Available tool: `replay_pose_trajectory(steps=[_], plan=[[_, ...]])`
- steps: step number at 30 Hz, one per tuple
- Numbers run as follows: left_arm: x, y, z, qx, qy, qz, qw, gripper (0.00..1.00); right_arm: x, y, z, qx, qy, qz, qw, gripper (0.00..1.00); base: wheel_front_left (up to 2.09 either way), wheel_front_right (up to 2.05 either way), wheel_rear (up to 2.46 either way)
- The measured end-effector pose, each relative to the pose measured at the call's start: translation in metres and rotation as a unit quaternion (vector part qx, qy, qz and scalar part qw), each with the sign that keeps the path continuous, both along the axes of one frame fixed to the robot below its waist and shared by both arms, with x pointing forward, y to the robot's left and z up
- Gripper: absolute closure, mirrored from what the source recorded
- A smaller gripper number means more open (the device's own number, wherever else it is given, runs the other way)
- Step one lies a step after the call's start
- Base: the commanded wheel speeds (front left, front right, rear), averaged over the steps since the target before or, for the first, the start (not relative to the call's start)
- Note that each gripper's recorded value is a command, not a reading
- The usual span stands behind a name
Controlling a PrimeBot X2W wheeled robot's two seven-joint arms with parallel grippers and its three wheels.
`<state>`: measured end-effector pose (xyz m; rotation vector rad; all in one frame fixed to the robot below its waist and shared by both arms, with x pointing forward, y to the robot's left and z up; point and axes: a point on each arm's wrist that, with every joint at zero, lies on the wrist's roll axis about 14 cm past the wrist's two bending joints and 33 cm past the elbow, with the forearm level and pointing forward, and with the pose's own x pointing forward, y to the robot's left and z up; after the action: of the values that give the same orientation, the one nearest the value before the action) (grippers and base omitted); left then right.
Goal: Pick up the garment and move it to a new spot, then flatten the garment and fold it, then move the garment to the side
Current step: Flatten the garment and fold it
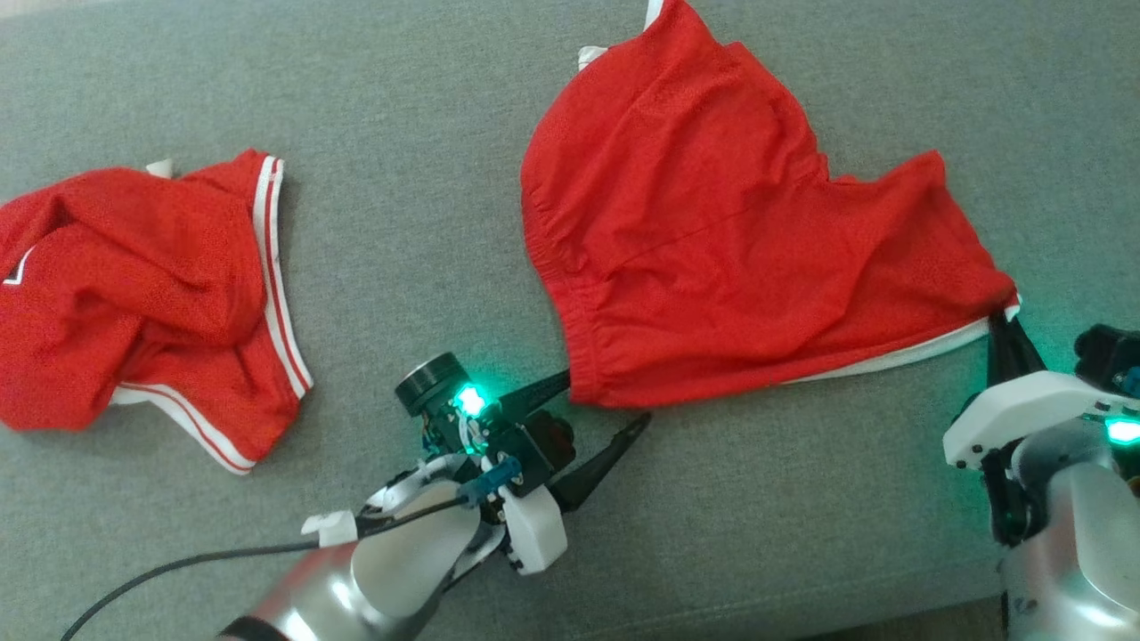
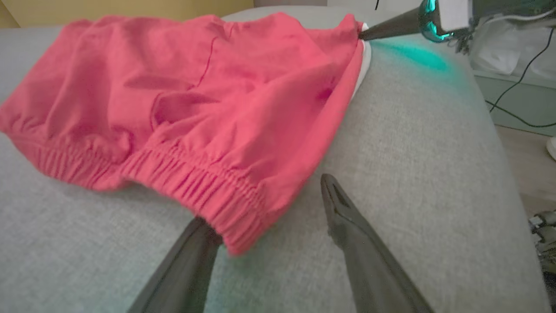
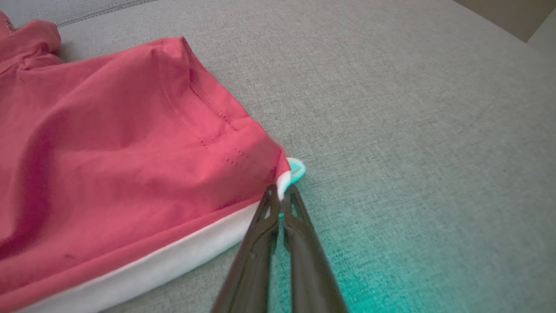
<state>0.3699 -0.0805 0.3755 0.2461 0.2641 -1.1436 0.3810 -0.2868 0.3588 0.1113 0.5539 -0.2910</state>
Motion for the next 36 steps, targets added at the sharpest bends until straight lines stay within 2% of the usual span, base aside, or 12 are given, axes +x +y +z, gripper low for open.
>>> replay_pose_trajectory(steps=[3, 4, 5, 14, 20, 23, 26, 29, 36], plan=[[0.001, 0.001, -0.003, 0.006, 0.000, -0.002, 1.000, 0.00, 0.000, 0.001, 0.000, 0.001, 0.000, 0.002, 1.000, 1.00, 0.00, 0.00, 0.00], [0.002, 0.001, -0.004, 0.008, 0.002, -0.001, 1.000, 0.45, 0.001, 0.002, 0.000, 0.001, -0.001, 0.003, 1.000, 1.00, 0.00, 0.00, 0.00], [0.002, 0.000, -0.006, 0.010, 0.005, 0.001, 1.000, 1.00, 0.001, 0.003, 0.000, 0.001, -0.001, 0.005, 1.000, 1.00, 0.00, 0.00, 0.00], [0.010, 0.008, -0.002, 0.026, 0.000, 0.016, 1.000, 1.00, 0.013, 0.018, 0.016, 0.028, -0.039, 0.015, 0.999, 1.00, 0.00, 0.00, 0.00], [0.023, 0.026, 0.024, 0.018, -0.029, 0.048, 0.998, 1.00, 0.030, 0.035, 0.054, 0.047, -0.103, 0.035, 0.993, 1.00, 0.00, 0.00, 0.00], [0.028, 0.033, 0.045, 0.002, -0.043, 0.064, 0.997, 1.00, 0.037, 0.048, 0.078, 0.059, -0.136, 0.053, 0.988, 1.00, 0.00, 0.00, 0.00], [0.039, 0.045, 0.069, 0.008, -0.068, 0.074, 0.995, 1.00, 0.044, 0.062, 0.104, 0.066, -0.165, 0.076, 0.981, 1.00, 0.00, 0.00, 0.00], [0.060, 0.054, 0.112, 0.013, -0.106, 0.083, 0.991, 1.00, 0.056, 0.078, 0.142, 0.073, -0.210, 0.102, 0.970, 1.00, 0.00, 0.00, 0.00], [0.083, 0.064, 0.217, 0.036, -0.177, 0.089, 0.980, 1.00, 0.072, 0.098, 0.256, 0.069, -0.343, 0.143, 0.926, 1.00, 0.00, 0.00, 0.00]])
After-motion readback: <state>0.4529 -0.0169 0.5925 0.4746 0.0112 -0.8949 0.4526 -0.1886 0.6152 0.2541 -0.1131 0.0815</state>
